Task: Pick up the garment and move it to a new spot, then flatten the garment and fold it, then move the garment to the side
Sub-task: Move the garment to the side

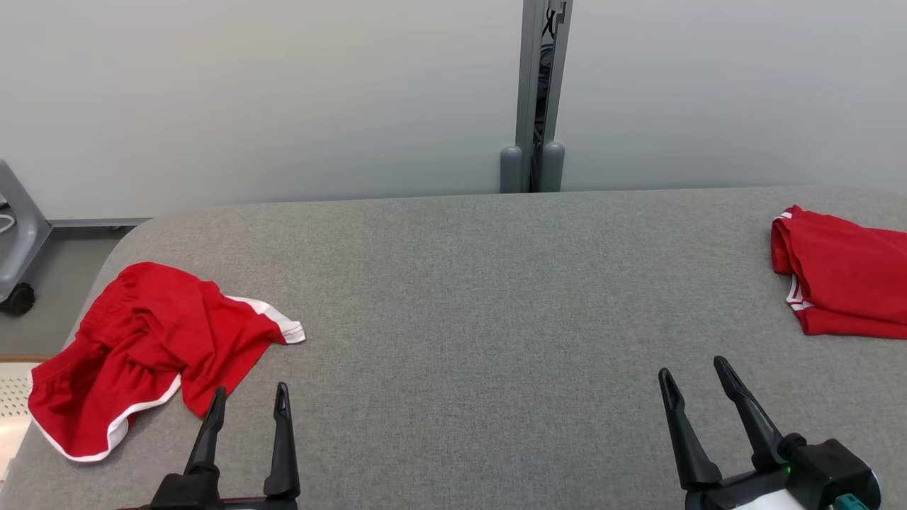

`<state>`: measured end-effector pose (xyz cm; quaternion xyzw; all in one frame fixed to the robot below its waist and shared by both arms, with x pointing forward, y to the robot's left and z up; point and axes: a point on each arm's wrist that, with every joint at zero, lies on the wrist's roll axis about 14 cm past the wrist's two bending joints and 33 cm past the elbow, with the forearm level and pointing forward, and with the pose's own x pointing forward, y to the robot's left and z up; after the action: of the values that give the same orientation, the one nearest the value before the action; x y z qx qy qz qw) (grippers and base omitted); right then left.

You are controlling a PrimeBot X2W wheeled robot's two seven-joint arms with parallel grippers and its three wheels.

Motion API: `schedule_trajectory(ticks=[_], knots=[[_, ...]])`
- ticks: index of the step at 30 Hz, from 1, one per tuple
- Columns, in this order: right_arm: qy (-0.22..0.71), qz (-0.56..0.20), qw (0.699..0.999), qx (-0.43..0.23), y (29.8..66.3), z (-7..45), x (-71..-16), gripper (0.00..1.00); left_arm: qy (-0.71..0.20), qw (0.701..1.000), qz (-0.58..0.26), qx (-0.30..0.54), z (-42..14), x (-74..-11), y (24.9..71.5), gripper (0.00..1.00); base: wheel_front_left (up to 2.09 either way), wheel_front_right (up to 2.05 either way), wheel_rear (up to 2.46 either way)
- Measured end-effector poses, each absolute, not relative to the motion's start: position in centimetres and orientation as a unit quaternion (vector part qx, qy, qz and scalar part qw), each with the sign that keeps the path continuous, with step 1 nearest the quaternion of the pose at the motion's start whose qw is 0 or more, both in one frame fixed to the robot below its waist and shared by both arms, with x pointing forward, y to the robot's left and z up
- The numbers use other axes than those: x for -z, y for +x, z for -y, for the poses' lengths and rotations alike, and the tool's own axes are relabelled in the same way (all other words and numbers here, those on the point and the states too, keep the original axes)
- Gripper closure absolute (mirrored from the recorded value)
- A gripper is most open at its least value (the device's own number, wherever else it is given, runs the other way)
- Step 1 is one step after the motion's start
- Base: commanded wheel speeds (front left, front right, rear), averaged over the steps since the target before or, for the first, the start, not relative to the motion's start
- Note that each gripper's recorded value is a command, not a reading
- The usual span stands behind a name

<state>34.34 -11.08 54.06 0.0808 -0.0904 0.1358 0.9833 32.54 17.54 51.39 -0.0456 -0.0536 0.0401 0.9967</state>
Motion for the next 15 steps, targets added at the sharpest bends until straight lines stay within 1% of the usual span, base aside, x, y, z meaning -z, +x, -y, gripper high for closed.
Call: schedule_trajectory(ticks=[15], knots=[[0.083, 0.090, 0.983, -0.135, 33.97, 11.08, -54.00, 0.00, -0.046, 0.997, 0.048, -0.048, -17.95, -50.94, 31.78, 0.00, 0.00, 0.00, 0.00]])
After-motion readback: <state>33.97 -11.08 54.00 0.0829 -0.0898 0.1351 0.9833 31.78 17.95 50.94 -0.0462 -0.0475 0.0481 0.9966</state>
